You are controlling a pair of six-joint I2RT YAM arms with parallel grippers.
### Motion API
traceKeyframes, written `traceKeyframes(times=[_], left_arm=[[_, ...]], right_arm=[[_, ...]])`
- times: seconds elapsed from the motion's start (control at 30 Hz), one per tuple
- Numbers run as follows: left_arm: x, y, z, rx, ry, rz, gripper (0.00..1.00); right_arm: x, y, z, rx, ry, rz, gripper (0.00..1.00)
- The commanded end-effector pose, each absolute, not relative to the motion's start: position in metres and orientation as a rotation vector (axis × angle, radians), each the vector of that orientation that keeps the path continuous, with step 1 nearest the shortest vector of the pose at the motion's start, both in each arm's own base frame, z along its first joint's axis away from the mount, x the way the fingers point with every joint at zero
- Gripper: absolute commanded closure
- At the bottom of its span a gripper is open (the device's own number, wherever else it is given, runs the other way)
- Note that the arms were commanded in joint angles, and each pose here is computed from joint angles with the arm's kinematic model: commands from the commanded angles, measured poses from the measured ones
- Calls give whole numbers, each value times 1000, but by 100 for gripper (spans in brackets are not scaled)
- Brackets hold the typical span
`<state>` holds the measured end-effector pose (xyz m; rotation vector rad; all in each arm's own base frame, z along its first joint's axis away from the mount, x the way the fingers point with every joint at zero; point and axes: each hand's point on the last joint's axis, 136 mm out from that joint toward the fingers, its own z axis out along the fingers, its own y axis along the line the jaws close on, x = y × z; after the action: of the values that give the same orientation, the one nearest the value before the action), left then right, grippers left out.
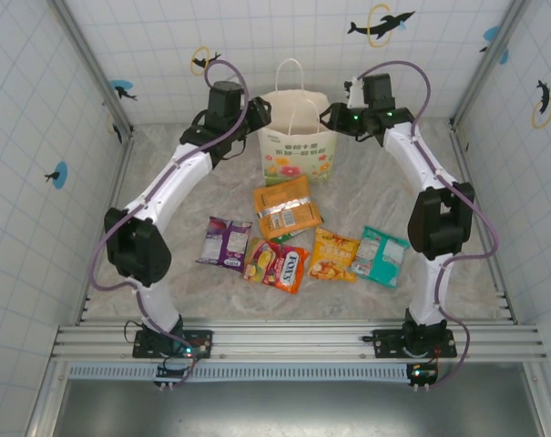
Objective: Place the snacks into the paper bag
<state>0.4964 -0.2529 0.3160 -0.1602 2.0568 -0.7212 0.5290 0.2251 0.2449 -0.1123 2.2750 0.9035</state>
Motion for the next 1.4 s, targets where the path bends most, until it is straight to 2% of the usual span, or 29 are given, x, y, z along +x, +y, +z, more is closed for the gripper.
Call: traceKeyframes(times=[0.0,0.23,0.8,0.97,1.13,1.37], left_arm=[[495,-231,351,-183,1962,-666,40],[508,-201,318,-282,2102,-568,40],[531,-221,273,-290,2226,-706,41],[535,-212,270,-299,2240,-623,43],[541,-194,272,-300,2250,-504,50],[540,-178,251,-321,2310,-410,52]], right_arm=[[520,232,275,-130,2204,925,51],[517,242,277,-139,2198,943,52],[506,268,278,-197,2192,1004,52],[498,284,283,-243,2173,1048,53],[493,292,287,-270,2168,1079,53],[490,300,281,-286,2176,1086,53]])
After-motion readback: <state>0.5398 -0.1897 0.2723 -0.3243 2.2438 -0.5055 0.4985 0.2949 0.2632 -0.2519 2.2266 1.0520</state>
